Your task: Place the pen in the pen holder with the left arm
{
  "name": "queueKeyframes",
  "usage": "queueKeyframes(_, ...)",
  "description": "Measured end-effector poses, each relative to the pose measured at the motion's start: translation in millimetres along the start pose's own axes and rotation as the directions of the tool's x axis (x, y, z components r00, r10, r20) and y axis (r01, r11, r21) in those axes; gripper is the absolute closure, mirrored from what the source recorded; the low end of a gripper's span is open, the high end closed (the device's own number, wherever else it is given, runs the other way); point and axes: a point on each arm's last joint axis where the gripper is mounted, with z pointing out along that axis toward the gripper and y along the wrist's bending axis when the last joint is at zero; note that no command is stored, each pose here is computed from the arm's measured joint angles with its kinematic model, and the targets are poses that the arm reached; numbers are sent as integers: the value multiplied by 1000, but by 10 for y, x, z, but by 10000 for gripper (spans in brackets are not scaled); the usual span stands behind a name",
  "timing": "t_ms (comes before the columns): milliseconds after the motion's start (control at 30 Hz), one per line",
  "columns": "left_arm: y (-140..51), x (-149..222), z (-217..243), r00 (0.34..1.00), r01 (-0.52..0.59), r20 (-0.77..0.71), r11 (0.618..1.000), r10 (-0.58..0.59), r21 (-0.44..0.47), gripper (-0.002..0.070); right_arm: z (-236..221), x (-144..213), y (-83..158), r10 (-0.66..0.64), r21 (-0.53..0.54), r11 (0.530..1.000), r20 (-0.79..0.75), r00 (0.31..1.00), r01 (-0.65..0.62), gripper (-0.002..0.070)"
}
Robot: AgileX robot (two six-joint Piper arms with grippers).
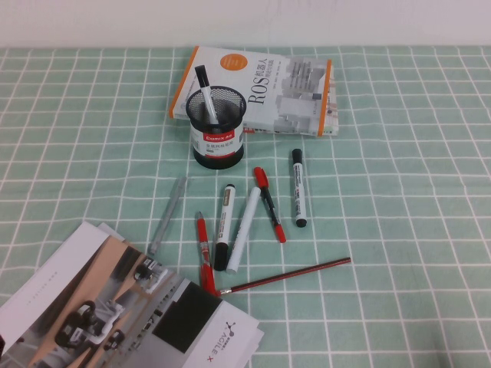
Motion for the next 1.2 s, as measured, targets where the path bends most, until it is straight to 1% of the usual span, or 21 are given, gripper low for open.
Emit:
queueKeyframes(100, -18, -41, -1, 991, 128, 42, 991, -129, 25, 677, 0, 0, 0, 0, 0, 1000, 0, 1000, 0, 696)
queueKeyframes(167, -22, -76, -3, 982, 166, 79, 985, -169, 38, 677, 0, 0, 0, 0, 0, 1000, 0, 1000, 0, 696)
queueKeyframes(433, -16, -222, -27, 951, 188, 235, 980, -198, 65, 677, 0, 0, 0, 0, 0, 1000, 0, 1000, 0, 696)
queueKeyframes(533, -20, -236, -34, 951, 192, 234, 979, -203, 68, 677, 0, 0, 0, 0, 0, 1000, 0, 1000, 0, 696)
queueKeyframes(600, -45, -299, -66, 959, 191, 201, 979, -202, 71, 677, 0, 0, 0, 0, 0, 1000, 0, 1000, 0, 696)
queueKeyframes(767, -145, -726, -138, 976, 190, 95, 979, -196, 69, 678, 0, 0, 0, 0, 0, 1000, 0, 1000, 0, 696)
queueKeyframes(867, -203, -976, -67, 981, 193, -41, 980, -191, 46, 678, 0, 0, 0, 0, 0, 1000, 0, 1000, 0, 696)
queueKeyframes(933, -246, -1157, 9, 973, 193, -134, 981, -187, 34, 678, 0, 0, 0, 0, 0, 1000, 0, 1000, 0, 696)
queueKeyframes(1000, -287, -1312, 99, 964, 168, -213, 985, -157, 34, 678, 0, 0, 0, 0, 0, 1000, 0, 1000, 0, 696)
queueKeyframes(1067, -329, -1451, 216, 951, 135, -286, 990, -116, 50, 677, 0, 0, 0, 0, 0, 1000, 0, 1000, 0, 696)
queueKeyframes(1200, -417, -1673, 598, 904, 124, -421, 987, -71, 99, 677, 0, 0, 0, 0, 0, 1000, 0, 1000, 0, 696)
